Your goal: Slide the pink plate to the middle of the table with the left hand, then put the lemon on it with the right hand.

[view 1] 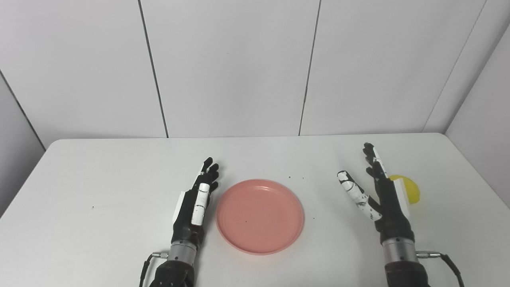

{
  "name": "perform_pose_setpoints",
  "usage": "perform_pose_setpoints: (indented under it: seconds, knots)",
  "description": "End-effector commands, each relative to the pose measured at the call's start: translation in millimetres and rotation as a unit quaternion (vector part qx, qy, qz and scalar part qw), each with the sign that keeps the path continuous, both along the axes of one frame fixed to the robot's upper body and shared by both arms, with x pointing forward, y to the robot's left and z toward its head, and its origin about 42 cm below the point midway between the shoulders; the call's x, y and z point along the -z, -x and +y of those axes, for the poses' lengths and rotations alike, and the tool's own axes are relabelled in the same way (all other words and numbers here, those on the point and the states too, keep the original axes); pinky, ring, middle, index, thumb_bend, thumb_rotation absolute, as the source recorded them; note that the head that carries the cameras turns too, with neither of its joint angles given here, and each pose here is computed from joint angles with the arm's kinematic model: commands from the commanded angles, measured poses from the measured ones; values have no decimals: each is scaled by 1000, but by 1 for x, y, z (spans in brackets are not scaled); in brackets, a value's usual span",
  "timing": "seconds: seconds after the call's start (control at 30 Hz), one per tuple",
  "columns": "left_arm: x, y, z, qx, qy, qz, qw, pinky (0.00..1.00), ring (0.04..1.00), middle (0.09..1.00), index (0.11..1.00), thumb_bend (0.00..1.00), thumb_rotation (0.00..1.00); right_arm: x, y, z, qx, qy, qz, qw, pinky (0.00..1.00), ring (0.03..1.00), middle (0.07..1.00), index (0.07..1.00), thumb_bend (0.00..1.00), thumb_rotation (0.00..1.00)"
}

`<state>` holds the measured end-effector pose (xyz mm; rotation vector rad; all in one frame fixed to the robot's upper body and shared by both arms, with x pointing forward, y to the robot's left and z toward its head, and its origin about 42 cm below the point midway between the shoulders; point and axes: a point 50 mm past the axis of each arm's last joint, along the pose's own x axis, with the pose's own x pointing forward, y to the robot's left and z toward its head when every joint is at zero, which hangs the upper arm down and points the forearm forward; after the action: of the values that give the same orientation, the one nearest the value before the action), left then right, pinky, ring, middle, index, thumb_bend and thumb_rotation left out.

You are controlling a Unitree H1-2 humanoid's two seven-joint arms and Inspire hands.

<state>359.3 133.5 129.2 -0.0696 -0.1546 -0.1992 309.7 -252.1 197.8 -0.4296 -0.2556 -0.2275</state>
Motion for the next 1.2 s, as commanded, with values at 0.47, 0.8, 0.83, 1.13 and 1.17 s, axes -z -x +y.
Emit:
perform_pose_setpoints:
  seconds: [0.47,0.8,0.83,1.13,1.17]
  knots:
    - [-2,-4,13,22,11,-9,1000,973,963,958,950,685,1000,-37,-17,-55,130,118,-13,984,813,901,938,931,787,423]
    - [1,-10,20,29,30,-2,999,973,964,958,940,698,1000,-39,-22,-70,176,155,32,972,752,893,939,929,825,393]
    - [1,-10,21,29,33,1,999,975,964,957,938,707,1000,-38,-24,-71,179,160,37,970,745,889,936,928,827,397]
    - [0,-12,30,32,47,4,998,985,966,957,941,678,1000,-31,-40,-81,185,158,78,967,762,892,924,923,846,363]
    - [0,-12,30,31,50,4,998,981,962,953,937,674,1000,-30,-42,-82,183,158,82,967,766,893,923,928,845,359]
